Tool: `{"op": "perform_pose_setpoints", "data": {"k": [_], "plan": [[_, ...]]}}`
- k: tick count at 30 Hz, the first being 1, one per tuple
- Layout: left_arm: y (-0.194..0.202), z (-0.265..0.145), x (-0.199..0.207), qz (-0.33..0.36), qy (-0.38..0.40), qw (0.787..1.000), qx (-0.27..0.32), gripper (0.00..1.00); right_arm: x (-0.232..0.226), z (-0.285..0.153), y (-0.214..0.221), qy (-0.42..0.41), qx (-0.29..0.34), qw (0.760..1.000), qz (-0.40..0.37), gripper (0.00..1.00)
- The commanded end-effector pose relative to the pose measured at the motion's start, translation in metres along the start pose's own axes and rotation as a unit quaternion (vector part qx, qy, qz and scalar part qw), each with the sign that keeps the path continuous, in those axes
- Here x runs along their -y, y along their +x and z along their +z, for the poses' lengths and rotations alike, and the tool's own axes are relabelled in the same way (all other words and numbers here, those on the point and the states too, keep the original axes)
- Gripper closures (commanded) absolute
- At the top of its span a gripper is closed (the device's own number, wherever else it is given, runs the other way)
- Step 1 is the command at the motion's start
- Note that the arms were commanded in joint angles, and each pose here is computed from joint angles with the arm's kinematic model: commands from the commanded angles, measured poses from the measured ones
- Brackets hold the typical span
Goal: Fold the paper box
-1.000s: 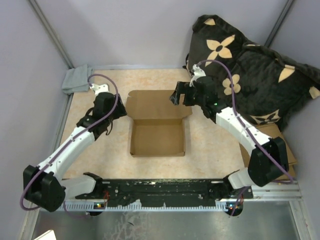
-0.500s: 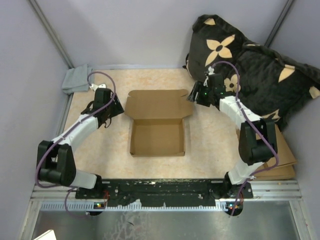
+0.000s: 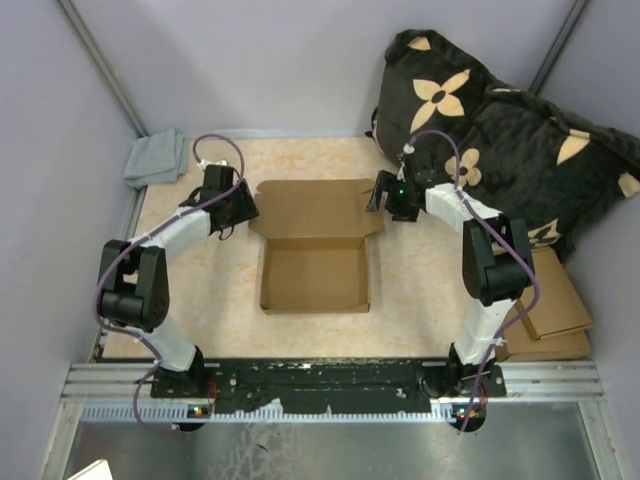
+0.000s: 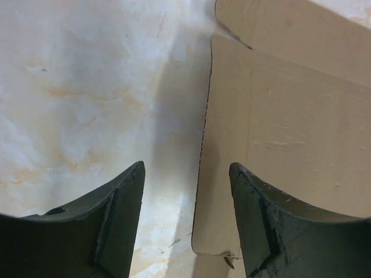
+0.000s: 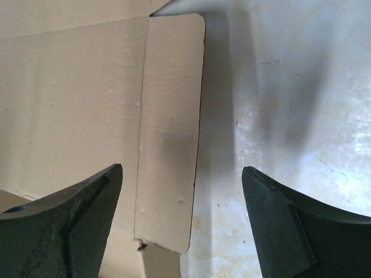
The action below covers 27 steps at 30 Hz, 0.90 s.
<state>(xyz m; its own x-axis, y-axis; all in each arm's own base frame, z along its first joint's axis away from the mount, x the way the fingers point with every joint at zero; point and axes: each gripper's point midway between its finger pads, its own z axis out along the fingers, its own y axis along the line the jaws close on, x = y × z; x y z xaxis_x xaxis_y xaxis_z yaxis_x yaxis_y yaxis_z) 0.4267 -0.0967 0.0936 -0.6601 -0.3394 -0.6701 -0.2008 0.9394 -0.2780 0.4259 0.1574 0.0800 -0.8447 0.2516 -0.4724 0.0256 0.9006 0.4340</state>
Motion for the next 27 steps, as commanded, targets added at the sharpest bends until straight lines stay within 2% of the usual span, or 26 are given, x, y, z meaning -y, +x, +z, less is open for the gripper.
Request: {"op": "perform_pose_setpoints", "data": {"k": [1,6,13,18,27], "plan": [[-0.004,0.011,0.013,0.002,0.030,0.999,-0.013,0.34,-0.022,0.005,-0.015,-0.053,0.007,0.998,-0.016,0.20],[0.006,0.021,0.021,0.004,0.049,0.998,-0.041,0.36,-0.037,0.007,-0.011,-0.100,-0.009,0.995,-0.025,0.39],[0.005,0.021,0.037,0.010,0.091,0.995,-0.047,0.43,-0.048,-0.008,-0.019,-0.109,0.006,0.993,-0.045,0.61],[0.004,0.021,0.048,0.011,0.115,0.992,-0.053,0.45,-0.055,-0.008,-0.017,-0.087,0.001,0.993,-0.073,0.63],[0.013,0.029,0.050,0.022,0.110,0.991,-0.072,0.51,-0.068,0.006,-0.007,-0.043,-0.018,0.993,-0.111,0.67]]}}
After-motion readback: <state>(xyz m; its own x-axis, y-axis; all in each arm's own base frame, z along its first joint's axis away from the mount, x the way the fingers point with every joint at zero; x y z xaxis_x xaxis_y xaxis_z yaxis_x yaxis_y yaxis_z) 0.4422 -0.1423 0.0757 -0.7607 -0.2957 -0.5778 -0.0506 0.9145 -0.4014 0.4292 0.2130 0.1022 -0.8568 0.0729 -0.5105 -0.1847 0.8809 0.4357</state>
